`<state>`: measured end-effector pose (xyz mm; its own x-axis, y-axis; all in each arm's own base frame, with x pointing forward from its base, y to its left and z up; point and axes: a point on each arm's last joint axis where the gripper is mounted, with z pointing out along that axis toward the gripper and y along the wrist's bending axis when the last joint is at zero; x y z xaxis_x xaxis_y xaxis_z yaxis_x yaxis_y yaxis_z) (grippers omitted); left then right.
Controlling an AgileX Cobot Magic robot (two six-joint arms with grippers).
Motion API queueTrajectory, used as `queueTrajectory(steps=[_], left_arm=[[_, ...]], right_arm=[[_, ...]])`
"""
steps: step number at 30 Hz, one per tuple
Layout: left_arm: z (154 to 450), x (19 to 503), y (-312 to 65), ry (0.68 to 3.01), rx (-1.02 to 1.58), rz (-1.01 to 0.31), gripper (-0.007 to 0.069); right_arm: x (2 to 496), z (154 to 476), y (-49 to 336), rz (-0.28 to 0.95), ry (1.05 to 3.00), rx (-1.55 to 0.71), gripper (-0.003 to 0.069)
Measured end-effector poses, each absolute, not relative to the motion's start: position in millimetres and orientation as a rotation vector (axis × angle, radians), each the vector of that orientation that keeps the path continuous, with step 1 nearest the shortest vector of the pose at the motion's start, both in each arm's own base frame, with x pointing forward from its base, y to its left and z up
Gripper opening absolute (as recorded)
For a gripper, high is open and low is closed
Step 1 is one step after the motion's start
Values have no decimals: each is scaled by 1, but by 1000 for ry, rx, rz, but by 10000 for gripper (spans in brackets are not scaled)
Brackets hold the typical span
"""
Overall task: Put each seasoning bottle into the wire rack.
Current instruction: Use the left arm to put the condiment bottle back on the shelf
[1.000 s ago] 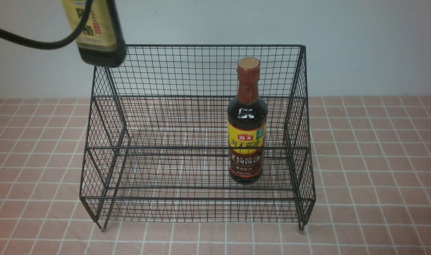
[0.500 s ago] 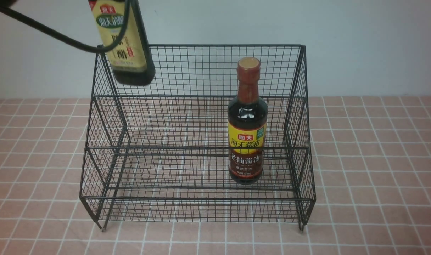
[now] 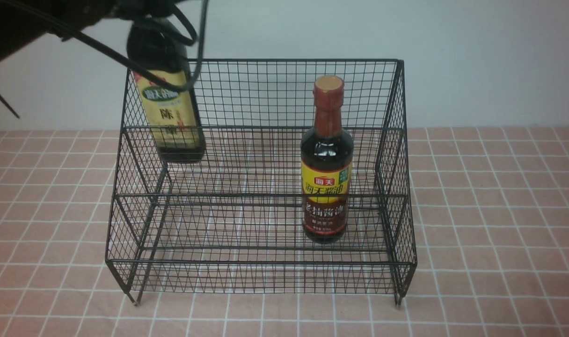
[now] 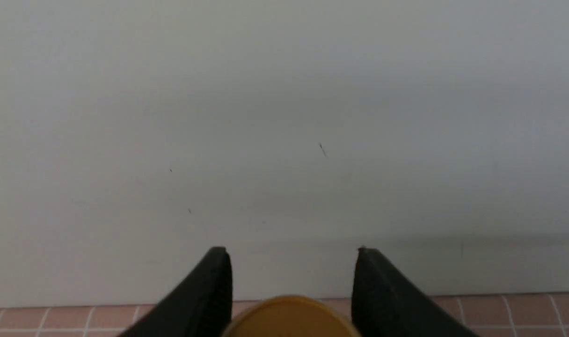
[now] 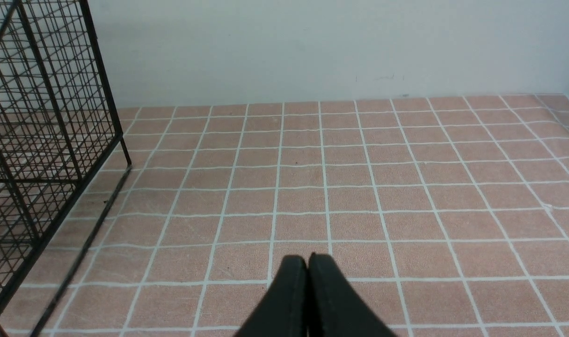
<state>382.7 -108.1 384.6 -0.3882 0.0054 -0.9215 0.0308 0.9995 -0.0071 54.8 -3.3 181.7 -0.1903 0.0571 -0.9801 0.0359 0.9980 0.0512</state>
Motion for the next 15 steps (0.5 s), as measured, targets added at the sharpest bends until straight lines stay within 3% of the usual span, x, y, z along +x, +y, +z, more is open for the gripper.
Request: queueTrajectory(steps=[10,15], left_arm=[[345,395,-124,2121,21,11,304],[344,396,-125,2124,19,0,304]], right_arm=[[55,182,-3,19,1763,69,-14],[55,182,-3,19,1763,69,-14]])
